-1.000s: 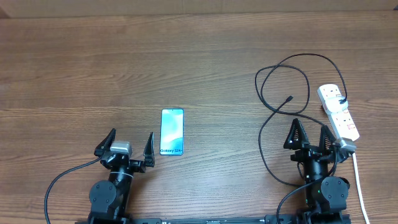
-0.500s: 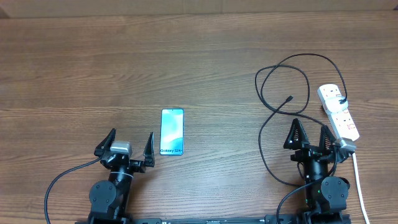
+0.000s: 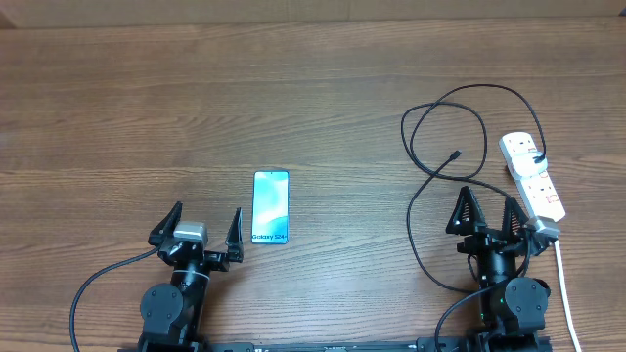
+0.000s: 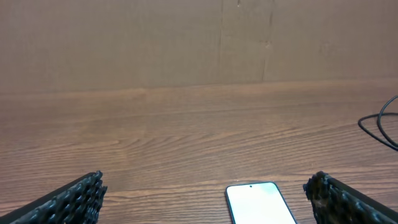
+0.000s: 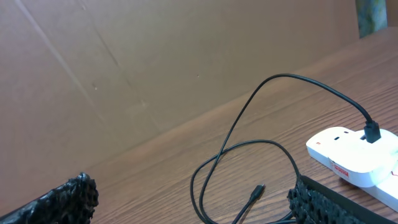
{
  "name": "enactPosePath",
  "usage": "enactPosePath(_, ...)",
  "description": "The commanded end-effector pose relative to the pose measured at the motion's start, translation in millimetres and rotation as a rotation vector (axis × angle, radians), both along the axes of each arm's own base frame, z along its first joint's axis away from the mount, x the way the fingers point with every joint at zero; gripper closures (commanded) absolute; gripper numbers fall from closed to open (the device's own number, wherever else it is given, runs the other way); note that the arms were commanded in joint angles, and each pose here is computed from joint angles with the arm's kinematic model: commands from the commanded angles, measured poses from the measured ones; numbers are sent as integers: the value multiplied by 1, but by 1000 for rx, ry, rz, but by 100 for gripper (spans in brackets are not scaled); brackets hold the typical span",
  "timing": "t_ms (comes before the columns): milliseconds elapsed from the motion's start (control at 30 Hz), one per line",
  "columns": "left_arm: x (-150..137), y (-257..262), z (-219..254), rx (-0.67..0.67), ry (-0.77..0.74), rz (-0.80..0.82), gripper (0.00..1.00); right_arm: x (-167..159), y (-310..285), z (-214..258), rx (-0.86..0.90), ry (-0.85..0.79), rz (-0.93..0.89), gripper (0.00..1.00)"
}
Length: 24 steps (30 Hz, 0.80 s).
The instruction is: Plug charger to phone and switch on socket
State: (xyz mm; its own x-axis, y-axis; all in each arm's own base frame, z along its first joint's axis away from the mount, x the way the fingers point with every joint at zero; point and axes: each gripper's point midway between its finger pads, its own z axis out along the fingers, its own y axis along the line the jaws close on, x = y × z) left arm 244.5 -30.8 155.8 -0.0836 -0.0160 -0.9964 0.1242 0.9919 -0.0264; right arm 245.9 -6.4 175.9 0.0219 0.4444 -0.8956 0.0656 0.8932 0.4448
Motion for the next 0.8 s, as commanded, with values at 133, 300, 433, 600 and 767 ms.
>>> enactPosePath(133,-1,-2,1,-89,9,-8,1,0,0,-2,-4,-3,-1,0)
enactPosePath(300,-5,-16,11,-117,5,-92,1,0,0,-2,-4,-3,-1,0)
enactPosePath(433,-8,-17,20,-117,6,-96,0,0,0,-2,-4,-3,-1,0)
enactPosePath(600,-12,-16,35,-118,-4,-96,1,0,0,-2,-4,-4,-1,0)
enactPosePath(767,-18,-18,55,-140,-3,-107,0,0,0,-2,-4,-3,-1,0)
